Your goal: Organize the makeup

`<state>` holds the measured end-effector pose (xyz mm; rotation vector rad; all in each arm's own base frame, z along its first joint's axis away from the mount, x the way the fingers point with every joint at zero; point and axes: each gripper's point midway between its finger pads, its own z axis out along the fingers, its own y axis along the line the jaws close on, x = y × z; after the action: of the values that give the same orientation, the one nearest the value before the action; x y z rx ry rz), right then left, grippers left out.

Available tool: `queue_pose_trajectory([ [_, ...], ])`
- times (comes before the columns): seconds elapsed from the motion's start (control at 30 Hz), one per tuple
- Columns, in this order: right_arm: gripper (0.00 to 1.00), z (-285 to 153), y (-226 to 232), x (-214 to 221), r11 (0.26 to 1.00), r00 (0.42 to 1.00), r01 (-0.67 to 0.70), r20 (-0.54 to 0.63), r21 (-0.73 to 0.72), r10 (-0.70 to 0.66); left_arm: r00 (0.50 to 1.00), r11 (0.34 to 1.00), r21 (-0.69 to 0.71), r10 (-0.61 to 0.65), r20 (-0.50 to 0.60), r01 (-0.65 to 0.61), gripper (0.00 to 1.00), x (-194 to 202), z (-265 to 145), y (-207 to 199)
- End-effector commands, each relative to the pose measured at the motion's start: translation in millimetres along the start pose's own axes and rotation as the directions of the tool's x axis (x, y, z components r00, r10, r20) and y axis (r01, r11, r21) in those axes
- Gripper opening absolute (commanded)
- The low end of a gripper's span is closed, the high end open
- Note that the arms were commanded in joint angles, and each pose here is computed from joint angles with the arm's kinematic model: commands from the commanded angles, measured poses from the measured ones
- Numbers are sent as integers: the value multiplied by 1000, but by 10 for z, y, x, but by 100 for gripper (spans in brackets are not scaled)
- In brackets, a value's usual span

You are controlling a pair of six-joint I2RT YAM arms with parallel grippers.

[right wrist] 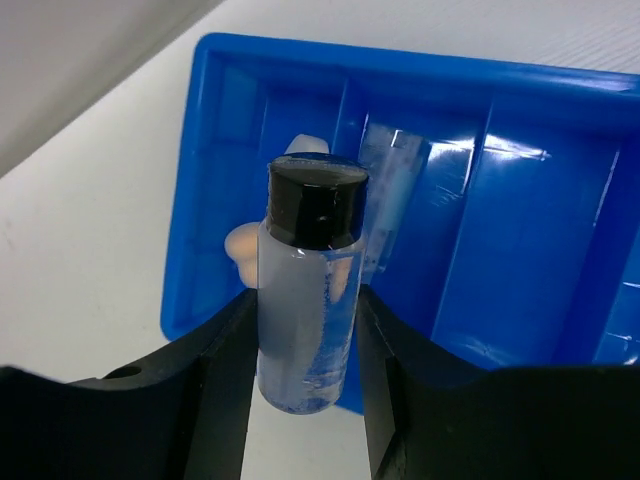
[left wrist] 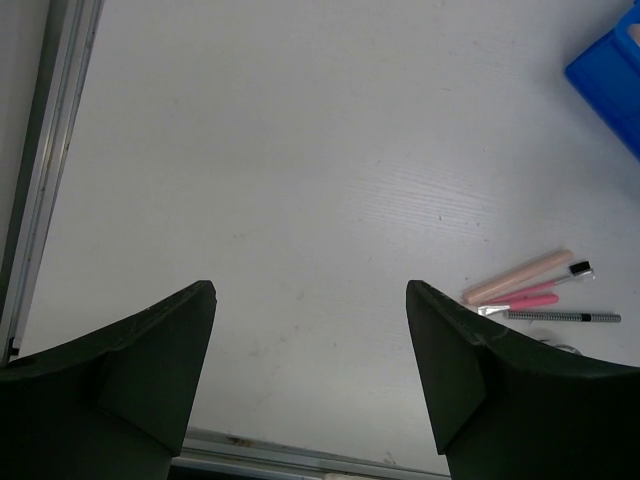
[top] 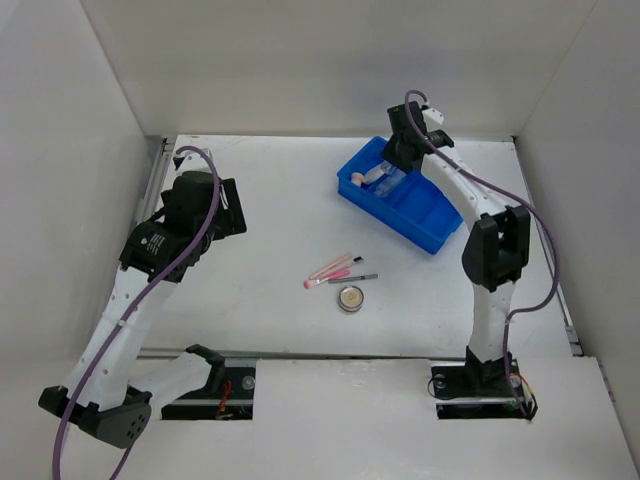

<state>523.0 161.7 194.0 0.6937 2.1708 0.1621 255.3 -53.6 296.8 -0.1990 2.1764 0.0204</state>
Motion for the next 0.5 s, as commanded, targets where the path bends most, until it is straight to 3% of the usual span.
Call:
queue_pose_trajectory([
  [0.0,30,167,42,59,1000,999,25,-42,-14,-25,999,999,-29,20,34,-19,74,-115,-27,57],
  [0.27,35,513,-192,63,999,997,-20,-68,39,23,999,999,-36,18,41,-17,74,-183,-89,77],
  [0.3,38,529,-228,30,999,997,-27,-65,45,29,999,999,-36,18,41,-17,74,-183,-89,77],
  [0.33,50,529,-229,30,999,997,-27,-65,45,29,999,999,-36,18,41,-17,74,-183,-89,77],
  [0.47,77,495,-232,17,999,998,-28,-63,43,30,999,999,-40,14,32,-13,74,-172,-59,63],
])
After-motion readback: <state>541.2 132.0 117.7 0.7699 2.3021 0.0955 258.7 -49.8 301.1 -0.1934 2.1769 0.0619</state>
